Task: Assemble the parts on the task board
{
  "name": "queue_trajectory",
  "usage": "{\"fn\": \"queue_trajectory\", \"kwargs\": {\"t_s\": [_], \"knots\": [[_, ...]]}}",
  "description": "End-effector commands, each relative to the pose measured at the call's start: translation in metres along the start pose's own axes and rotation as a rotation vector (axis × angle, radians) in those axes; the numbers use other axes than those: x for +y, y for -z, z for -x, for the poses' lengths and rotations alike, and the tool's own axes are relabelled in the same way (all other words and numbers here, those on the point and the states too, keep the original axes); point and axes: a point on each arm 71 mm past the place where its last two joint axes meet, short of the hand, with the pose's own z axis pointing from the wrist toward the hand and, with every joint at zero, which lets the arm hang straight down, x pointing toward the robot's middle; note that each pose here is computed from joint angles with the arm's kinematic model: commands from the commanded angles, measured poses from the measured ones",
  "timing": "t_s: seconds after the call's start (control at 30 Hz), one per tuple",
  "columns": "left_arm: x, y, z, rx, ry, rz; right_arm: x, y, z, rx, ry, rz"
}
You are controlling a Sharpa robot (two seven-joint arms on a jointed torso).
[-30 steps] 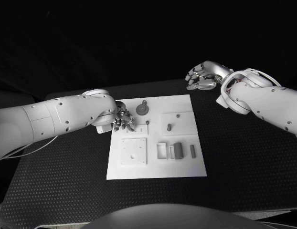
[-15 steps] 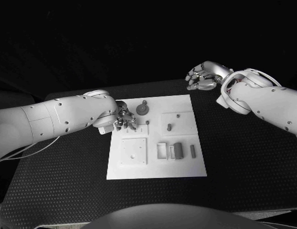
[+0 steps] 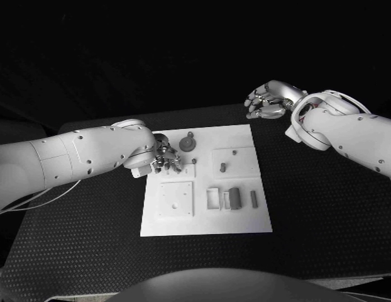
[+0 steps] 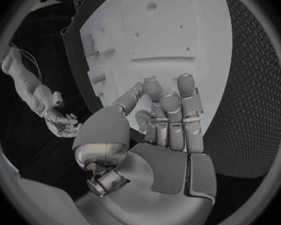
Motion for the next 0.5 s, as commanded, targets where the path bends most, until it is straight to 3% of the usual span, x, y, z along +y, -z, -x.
{"fn": "queue_trajectory", "kwargs": {"t_s": [0.03, 0.5], "knots": [[-0.0016, -0.0003, -0.0010, -0.002, -0.015, -0.007, 0.0009, -0.0002, -0.0011, 0.014, -0.002, 0.006], [-0.0005, -0.0020, -0.0015, -0.017, -0.049, -0.002, 0.0015, -0.0006, -0.0015, 0.016, -0.003, 0.007]]}}
